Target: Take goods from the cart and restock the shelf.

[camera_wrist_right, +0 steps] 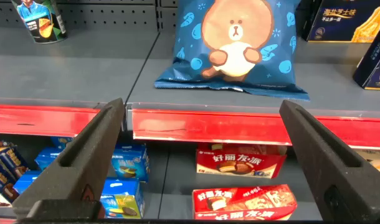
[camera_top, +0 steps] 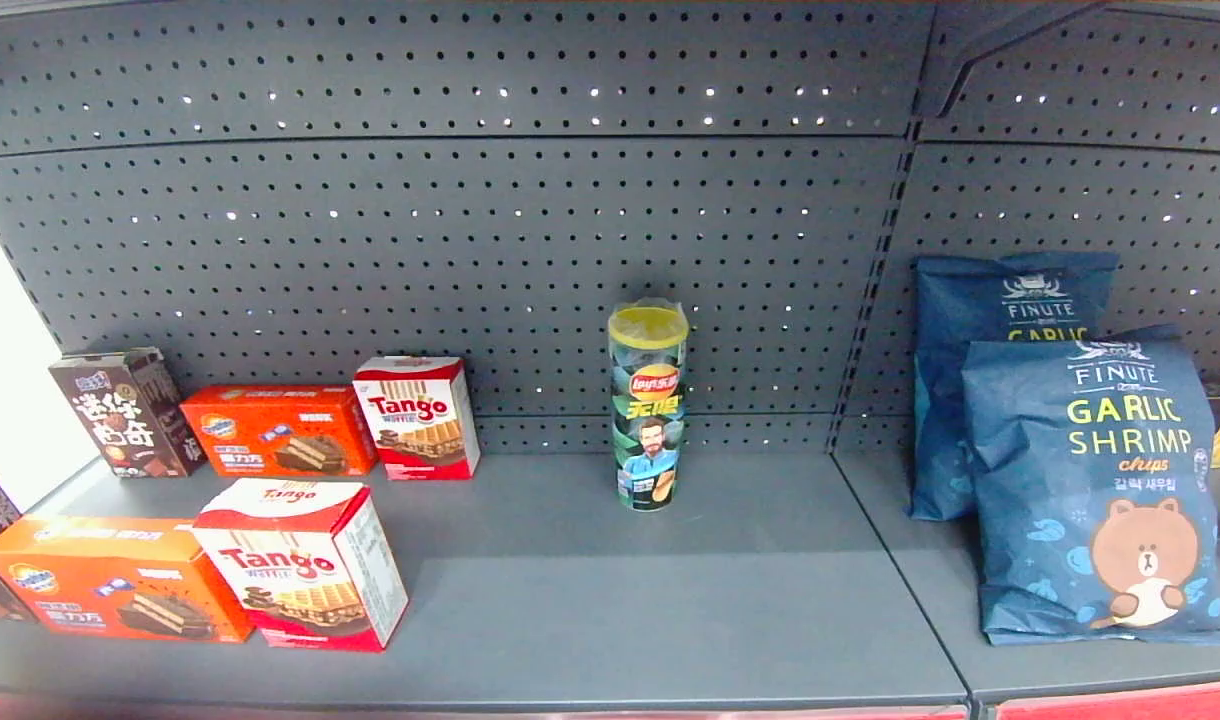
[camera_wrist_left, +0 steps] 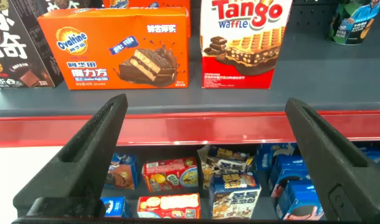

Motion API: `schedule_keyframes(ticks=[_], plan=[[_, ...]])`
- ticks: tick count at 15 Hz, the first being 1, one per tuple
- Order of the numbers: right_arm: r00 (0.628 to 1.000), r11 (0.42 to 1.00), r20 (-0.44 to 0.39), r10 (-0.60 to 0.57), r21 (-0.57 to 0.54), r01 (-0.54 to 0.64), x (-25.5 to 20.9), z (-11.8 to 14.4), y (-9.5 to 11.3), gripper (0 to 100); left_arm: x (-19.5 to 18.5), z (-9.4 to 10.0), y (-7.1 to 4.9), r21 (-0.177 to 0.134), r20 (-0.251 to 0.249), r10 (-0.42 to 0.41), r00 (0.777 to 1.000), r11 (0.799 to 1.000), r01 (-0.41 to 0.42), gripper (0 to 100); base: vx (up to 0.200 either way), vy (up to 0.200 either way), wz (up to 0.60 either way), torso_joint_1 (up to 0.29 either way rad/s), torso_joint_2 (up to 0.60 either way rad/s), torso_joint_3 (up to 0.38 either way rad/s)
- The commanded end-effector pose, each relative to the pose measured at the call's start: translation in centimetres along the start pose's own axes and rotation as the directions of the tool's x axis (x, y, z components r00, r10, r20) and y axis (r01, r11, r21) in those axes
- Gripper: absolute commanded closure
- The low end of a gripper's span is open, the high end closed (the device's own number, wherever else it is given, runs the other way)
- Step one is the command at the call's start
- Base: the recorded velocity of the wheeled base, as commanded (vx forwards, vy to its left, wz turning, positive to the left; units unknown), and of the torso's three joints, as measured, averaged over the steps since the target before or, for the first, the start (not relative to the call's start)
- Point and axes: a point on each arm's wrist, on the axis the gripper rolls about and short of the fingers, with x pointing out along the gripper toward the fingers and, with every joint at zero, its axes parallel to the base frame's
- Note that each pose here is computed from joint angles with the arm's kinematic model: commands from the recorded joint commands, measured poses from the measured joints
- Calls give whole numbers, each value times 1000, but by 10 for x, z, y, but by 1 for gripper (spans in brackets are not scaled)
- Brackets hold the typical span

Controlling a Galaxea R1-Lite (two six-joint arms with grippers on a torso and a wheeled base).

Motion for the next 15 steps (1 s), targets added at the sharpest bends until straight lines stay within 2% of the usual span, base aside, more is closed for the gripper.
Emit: schedule_keyframes(ticks=[1, 6, 15], plan=[[1000, 1000, 1, 2, 0, -2, 0, 0, 0, 0, 0, 0, 0, 0, 1, -1, 1000, 1000, 1, 0, 0, 0, 0, 0, 0, 0], [1000, 1000, 1, 0, 0, 0, 0, 0, 0, 0, 0, 0, 0, 3, 0, -4, 1000, 1000, 4, 0, 0, 0, 0, 0, 0, 0], [1000, 1000, 1, 0, -2, 0, 0, 0, 0, 0, 0, 0, 0, 3, 0, -4, 1000, 1000, 4, 0, 0, 0, 600, 3, 2, 2]])
